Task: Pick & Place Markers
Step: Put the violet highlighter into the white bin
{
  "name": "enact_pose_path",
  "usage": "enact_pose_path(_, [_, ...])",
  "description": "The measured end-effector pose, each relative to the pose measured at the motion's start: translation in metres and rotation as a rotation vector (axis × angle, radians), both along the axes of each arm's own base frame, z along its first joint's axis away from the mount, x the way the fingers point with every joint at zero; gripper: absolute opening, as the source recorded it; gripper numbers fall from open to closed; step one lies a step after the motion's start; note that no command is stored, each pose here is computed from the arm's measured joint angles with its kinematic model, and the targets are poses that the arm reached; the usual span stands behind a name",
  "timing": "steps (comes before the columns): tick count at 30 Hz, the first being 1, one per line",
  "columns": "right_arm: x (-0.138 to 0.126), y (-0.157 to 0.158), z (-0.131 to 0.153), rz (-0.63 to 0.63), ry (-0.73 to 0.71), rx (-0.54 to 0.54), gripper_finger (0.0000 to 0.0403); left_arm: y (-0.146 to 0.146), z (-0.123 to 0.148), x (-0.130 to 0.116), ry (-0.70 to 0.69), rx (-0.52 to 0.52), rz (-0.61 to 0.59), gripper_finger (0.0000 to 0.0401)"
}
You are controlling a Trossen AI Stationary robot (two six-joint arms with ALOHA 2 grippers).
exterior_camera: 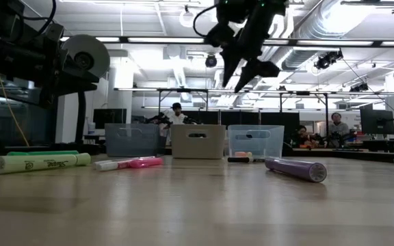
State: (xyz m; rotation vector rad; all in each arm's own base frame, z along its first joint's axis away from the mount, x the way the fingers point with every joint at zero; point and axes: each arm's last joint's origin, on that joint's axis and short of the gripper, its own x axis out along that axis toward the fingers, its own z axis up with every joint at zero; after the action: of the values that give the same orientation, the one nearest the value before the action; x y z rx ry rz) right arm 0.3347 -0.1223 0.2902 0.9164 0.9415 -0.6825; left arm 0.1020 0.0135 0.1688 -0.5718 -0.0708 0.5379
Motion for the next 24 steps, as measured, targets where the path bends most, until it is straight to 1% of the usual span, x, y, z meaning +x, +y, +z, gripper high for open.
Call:
enact_pose_path(5, [0.000,0.023,-0.002,0.004,0.062,0.032,0.0145,0.000,-0.001,0.000,0.017,0.001,0.000,0.0097])
enact_pose_path(10, [0.004,0.049,-0.002,0.013,0.091,0.037,0.0145,0.000,-0.002,0.000,0.020,0.000,-0.008,0.0097])
enact_pose_path(16, [0.007,0.083,-0.003,0.011,0.130,-0.021,0.0146,0.000,-0.002,0.000,0.020,0.001,-0.015,0.0097])
enact_pose_path(22, [0.002,0.120,-0.006,0.003,0.197,-0.088,0.0146,-0.002,-0.002,0.001,0.021,-0.005,-0.066,0.0097])
enact_pose_path(24, [0.001,0.136,-0.012,0.005,0.203,-0.088,0.0146,-0.002,-0.002,0.001,0.021,-0.006,-0.080,0.0097])
